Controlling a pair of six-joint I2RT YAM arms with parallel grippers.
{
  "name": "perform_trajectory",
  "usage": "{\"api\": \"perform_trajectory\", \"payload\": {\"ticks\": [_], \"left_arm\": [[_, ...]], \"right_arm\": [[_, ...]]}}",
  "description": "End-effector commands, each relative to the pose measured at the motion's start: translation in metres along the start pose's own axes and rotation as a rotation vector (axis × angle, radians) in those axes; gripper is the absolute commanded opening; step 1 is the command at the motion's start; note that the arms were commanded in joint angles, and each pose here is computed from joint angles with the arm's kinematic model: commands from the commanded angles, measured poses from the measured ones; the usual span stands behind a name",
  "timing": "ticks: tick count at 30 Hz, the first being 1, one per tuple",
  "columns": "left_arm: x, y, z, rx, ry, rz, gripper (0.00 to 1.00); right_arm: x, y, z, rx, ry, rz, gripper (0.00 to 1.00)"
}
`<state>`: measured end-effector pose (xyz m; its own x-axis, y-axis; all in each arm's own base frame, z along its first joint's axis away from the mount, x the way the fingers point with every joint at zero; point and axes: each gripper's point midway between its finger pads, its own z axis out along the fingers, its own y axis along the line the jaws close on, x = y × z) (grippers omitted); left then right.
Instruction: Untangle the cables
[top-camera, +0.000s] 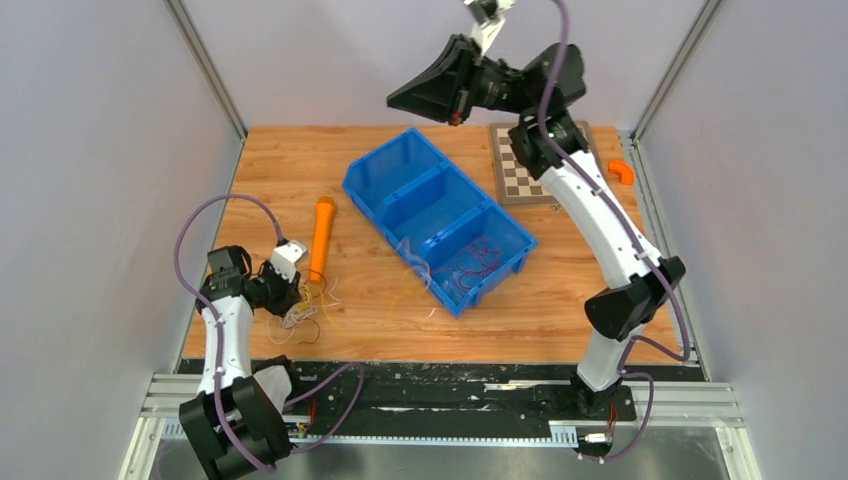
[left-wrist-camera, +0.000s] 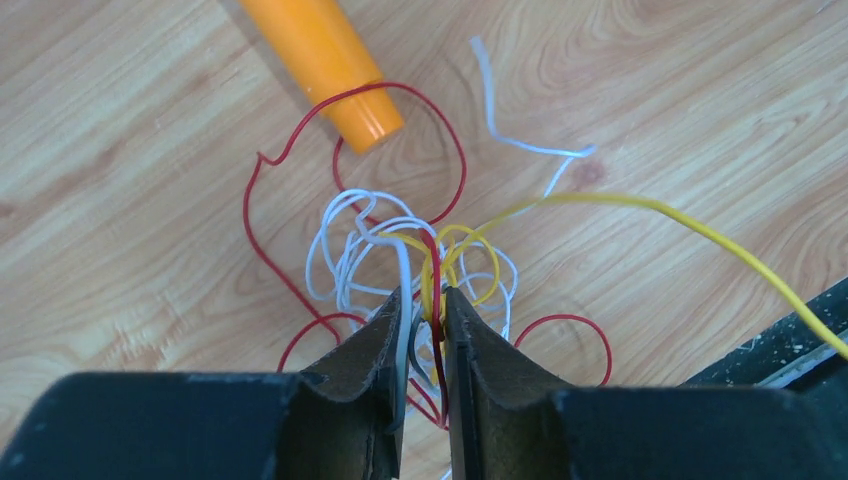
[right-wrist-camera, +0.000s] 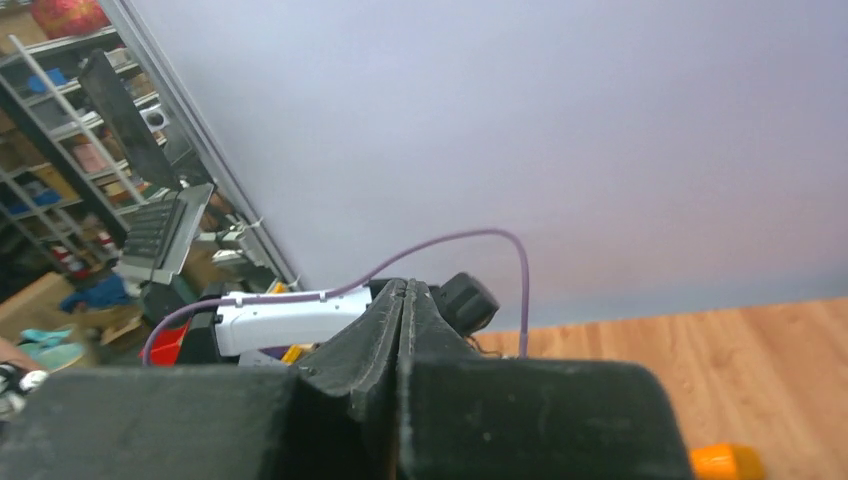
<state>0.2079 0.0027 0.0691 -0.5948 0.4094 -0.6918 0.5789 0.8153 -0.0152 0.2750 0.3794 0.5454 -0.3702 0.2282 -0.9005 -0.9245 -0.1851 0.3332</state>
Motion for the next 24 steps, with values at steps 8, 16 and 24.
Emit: {"api": "perform_trajectory", "payload": {"ticks": [8, 16, 24], "left_arm": [[-0.066, -0.036, -0.046, 0.118, -0.216, 0.030, 0.10], [-0.089, -0.050, -0.058, 0.130, -0.125, -0.018, 0.76], [-0.049, -0.034, -0.063, 0.002, 0.067, -0.019, 1.00]], "right_arm": [[0.084, -0.007, -0.022, 0.065, 0.190, -0.031, 0.48], [0.204, -0.054, -0.059, 0.212, 0.476, 0.080, 0.93], [0.229, -0.085, -0.084, 0.450, 0.513, -0.051, 1.00]]}}
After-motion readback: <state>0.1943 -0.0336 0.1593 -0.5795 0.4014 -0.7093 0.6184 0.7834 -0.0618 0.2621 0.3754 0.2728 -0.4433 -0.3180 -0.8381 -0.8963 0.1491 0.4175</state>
